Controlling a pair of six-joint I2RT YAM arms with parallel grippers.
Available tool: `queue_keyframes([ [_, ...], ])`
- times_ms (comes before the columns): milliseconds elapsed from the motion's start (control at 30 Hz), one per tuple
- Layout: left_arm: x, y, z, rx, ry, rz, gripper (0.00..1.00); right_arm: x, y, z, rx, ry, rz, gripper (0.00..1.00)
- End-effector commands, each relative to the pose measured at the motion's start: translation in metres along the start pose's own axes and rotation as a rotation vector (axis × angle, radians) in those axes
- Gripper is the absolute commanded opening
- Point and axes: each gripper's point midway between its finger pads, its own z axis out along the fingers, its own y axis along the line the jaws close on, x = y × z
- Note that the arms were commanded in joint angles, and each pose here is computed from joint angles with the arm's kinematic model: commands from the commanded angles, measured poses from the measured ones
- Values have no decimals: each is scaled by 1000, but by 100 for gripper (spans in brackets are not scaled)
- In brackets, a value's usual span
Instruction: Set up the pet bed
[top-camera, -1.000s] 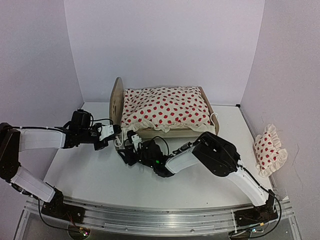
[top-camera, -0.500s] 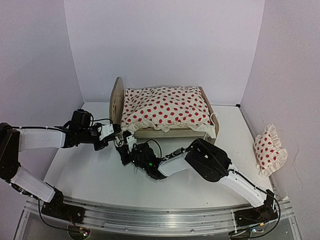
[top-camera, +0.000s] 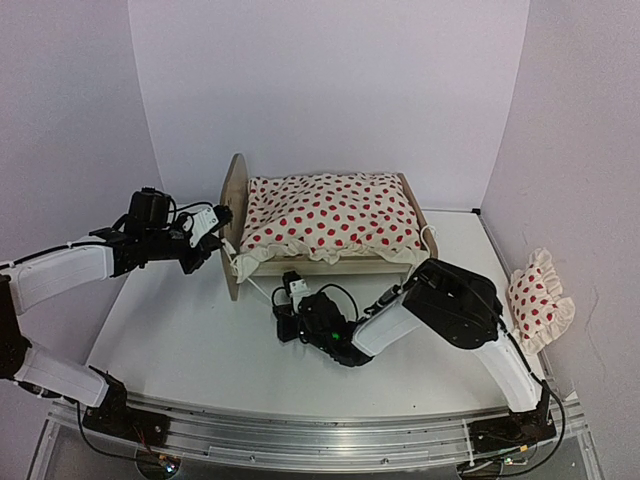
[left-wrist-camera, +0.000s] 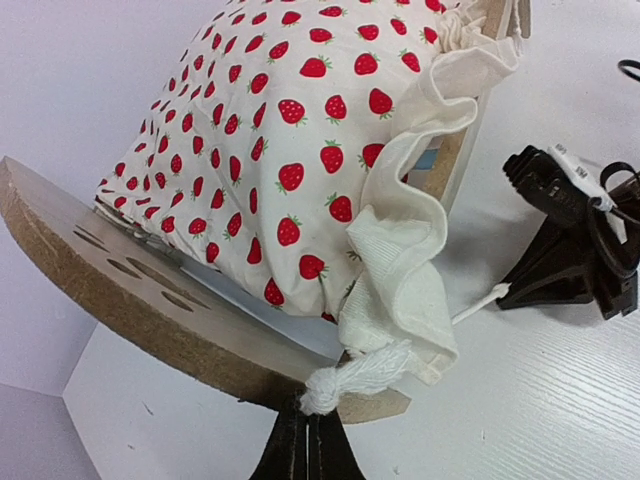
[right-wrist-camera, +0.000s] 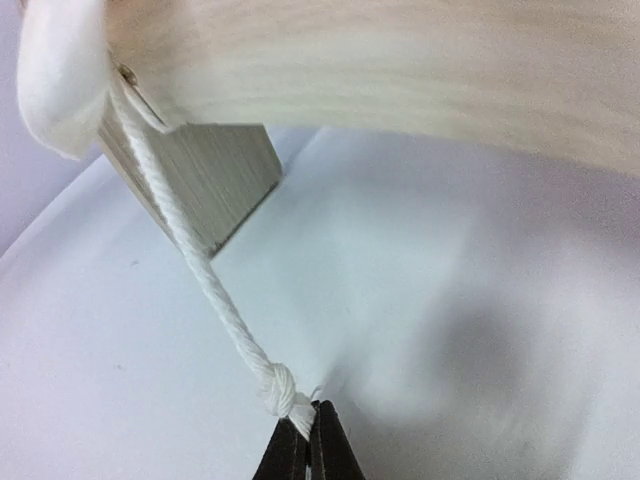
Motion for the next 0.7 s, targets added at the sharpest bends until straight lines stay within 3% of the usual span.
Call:
queue_keyframes([
  [0, -60, 77, -42, -279, -130, 23, 0, 15, -16, -25, 99, 116, 67, 0],
  [300, -58, 116, -62, -367, -131, 33, 0, 73, -49, -60, 214, 304, 179, 0],
  [467, -53, 90, -58, -245, -147, 0, 0, 82, -32, -57, 156, 359, 151, 0],
  [667, -47, 80, -56, -207, -133, 1, 0, 93, -28, -57, 142, 396, 185, 0],
])
